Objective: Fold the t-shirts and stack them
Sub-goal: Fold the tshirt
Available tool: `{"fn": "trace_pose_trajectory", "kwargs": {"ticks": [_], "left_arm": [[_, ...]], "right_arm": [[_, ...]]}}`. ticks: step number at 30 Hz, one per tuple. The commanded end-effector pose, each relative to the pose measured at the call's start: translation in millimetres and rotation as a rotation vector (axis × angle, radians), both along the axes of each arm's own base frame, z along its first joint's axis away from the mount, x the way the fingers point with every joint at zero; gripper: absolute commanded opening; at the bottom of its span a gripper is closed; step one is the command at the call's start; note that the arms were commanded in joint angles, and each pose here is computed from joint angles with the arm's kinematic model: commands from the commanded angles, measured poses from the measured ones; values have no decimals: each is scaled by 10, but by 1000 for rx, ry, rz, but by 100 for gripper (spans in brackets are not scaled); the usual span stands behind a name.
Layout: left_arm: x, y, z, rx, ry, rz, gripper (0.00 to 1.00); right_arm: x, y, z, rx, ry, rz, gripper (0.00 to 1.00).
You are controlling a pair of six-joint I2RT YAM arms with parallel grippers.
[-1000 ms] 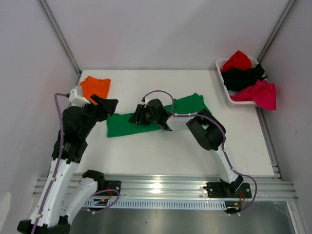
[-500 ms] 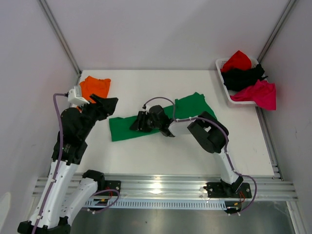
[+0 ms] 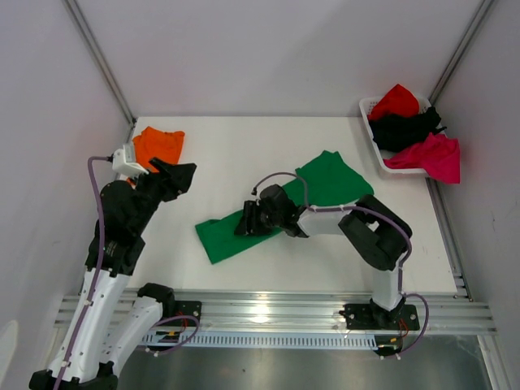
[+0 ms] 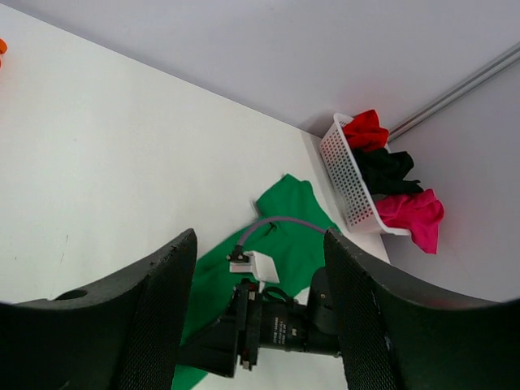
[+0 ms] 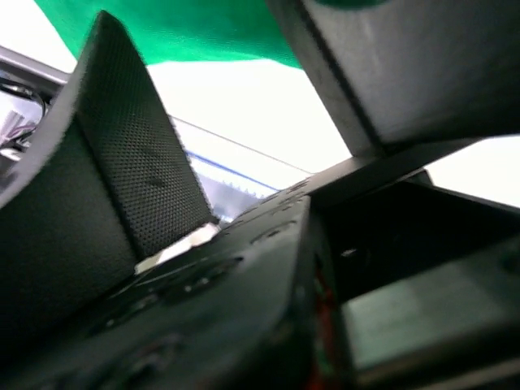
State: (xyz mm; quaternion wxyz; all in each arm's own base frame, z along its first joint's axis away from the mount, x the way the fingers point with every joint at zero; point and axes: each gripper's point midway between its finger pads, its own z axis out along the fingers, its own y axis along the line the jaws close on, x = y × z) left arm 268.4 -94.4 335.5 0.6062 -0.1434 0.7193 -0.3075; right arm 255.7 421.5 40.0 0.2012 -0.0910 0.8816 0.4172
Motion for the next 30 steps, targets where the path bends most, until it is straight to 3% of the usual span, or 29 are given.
{"fn": "trace_pose_trajectory", "kwargs": {"ticks": [1, 9, 18, 24, 28, 30], "left_arm": [[26, 20, 113, 18, -42, 4, 67], [81, 83, 101, 42, -34, 39, 67], [127, 73, 91, 45, -28, 37, 67], [178, -8, 46, 26, -18, 3, 67], [172, 10, 38, 38, -11, 8, 67], [154, 33, 60, 47, -20, 17, 67]], "right_arm": [[-305, -324, -164, -142, 69, 27, 55], [-746, -1008, -7, -260, 113, -42, 55], [-1071, -1596, 293, -271, 125, -167, 56], [-813, -1559, 642, -196, -26, -231, 56], [-493, -1606, 882, -251, -159, -307, 56], [-243, -1787, 1021, -314, -238, -445, 56]]}}
